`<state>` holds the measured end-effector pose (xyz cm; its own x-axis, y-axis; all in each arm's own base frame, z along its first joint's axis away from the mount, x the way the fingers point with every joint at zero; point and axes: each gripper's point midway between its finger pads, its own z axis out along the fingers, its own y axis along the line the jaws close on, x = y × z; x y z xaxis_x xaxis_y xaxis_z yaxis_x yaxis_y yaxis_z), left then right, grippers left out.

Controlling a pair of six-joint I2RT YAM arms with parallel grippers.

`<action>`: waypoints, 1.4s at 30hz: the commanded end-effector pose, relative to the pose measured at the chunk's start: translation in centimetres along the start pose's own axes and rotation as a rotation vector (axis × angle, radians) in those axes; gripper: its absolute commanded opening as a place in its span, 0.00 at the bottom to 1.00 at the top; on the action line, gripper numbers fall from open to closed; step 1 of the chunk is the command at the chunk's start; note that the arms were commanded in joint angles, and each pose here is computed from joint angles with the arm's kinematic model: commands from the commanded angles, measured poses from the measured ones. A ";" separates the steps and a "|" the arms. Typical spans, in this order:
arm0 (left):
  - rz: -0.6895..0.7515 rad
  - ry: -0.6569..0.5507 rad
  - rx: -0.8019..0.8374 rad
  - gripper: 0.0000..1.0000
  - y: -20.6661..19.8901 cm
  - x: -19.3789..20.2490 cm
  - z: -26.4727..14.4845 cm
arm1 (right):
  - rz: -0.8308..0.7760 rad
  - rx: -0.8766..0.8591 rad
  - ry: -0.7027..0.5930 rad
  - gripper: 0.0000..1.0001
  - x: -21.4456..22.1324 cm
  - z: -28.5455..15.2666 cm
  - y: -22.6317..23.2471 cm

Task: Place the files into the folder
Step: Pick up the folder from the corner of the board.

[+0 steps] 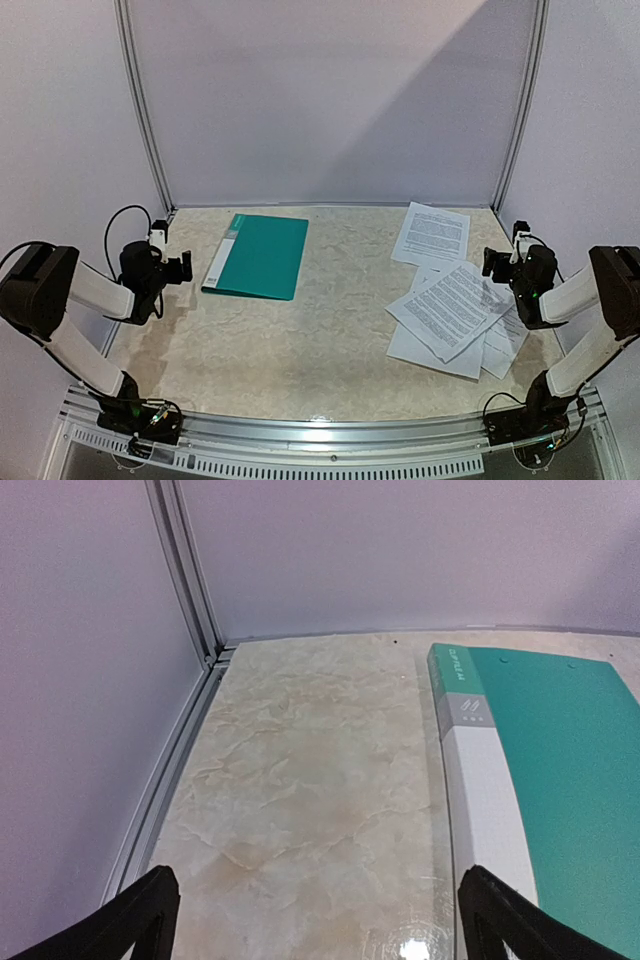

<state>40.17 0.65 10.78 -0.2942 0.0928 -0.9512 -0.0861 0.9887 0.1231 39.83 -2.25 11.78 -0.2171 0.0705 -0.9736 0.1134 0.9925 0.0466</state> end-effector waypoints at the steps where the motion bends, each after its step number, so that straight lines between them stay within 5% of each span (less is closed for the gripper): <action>1: 0.003 -0.027 -0.020 1.00 0.5 -0.9 0.4 | -0.002 0.020 -0.023 0.99 -0.8 0.5 -0.4; 7: 0.016 -0.043 0.097 0.99 -0.9 -1.0 0.2 | -0.007 -0.012 0.084 0.99 -4.8 1.2 0.6; 12: -0.017 -0.019 0.047 1.00 0.4 -1.7 0.5 | 0.146 -0.127 0.019 0.99 -11.6 -1.3 2.8; 15: 0.027 0.040 0.231 0.99 -2.1 -4.8 0.3 | 0.243 -0.166 0.025 0.99 -13.0 -2.9 4.3; 20: 0.509 0.029 0.549 0.95 -8.6 -9.4 -2.6 | 0.229 -0.224 0.059 0.97 -13.9 -5.2 8.9; 24: 1.143 0.170 0.689 0.86 -12.0 -2.6 -5.1 | 0.204 -0.286 0.087 0.97 -13.2 -6.8 12.4; 28: 1.580 0.141 0.559 0.85 -11.7 2.2 -4.5 | 0.194 -0.315 0.093 0.97 -12.5 -8.0 14.5; 42: 1.686 0.080 0.456 0.69 -14.2 6.1 -2.4 | 0.211 -0.304 0.058 0.97 -12.2 -8.9 14.9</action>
<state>36.59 -13.21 5.48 0.1958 0.9776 0.0768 0.6157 -0.1835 0.7663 35.98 13.46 25.72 -0.3161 0.2483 -0.9157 -0.1656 0.9359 0.3109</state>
